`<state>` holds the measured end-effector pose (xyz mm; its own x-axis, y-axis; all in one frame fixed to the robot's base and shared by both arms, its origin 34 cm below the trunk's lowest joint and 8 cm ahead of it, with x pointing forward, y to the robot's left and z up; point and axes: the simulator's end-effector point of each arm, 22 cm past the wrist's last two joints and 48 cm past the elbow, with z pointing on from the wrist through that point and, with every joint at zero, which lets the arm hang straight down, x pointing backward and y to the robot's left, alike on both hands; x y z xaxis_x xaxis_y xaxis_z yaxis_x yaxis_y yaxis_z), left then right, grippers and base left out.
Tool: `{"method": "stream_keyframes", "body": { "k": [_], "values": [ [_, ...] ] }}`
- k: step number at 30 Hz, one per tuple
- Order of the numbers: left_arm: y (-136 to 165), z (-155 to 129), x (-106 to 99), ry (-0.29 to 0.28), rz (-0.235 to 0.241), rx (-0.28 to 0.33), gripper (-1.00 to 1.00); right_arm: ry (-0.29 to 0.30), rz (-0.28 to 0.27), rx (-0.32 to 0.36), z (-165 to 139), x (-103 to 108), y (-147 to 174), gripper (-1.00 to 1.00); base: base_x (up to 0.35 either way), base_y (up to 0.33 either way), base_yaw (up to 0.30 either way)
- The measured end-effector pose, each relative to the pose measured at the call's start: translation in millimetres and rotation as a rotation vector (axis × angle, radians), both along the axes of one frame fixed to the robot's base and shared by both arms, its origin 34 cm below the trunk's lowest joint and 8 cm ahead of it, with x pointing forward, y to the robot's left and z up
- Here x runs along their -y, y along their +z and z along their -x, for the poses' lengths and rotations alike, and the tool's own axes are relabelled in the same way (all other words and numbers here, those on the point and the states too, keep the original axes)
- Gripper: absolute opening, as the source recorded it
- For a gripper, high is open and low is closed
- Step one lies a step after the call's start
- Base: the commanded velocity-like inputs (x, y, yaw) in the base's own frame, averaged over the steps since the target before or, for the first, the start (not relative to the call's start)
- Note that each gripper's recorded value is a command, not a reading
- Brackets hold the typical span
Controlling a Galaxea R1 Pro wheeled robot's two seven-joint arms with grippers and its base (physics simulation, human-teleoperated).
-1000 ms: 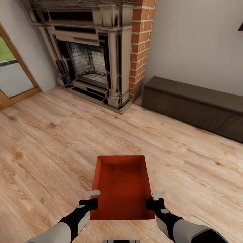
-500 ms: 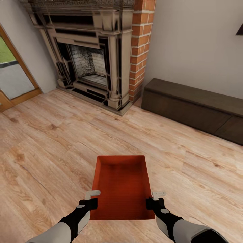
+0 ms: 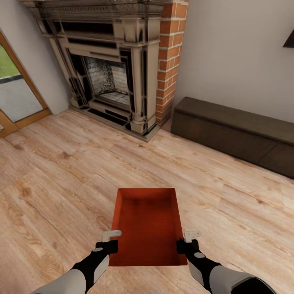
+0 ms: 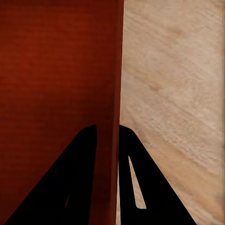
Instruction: Move the two storage containers from the living room to the garage. In the garage, place one container on the floor and stack the other container on top of it (either order is fine).
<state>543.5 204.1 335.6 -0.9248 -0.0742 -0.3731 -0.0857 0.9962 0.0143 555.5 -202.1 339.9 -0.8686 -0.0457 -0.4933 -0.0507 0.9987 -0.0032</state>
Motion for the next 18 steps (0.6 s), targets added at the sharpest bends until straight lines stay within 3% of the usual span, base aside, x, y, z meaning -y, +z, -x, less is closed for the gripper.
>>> {"method": "stream_keyframes", "body": {
  "k": [18],
  "values": [
    [35, -5, 0, -0.001, 0.001, 0.001, -1.00, -0.002, -0.002, 0.001, -4, 0, 35, -1.00, 0.000, 0.000, 0.000]
  ]
}}
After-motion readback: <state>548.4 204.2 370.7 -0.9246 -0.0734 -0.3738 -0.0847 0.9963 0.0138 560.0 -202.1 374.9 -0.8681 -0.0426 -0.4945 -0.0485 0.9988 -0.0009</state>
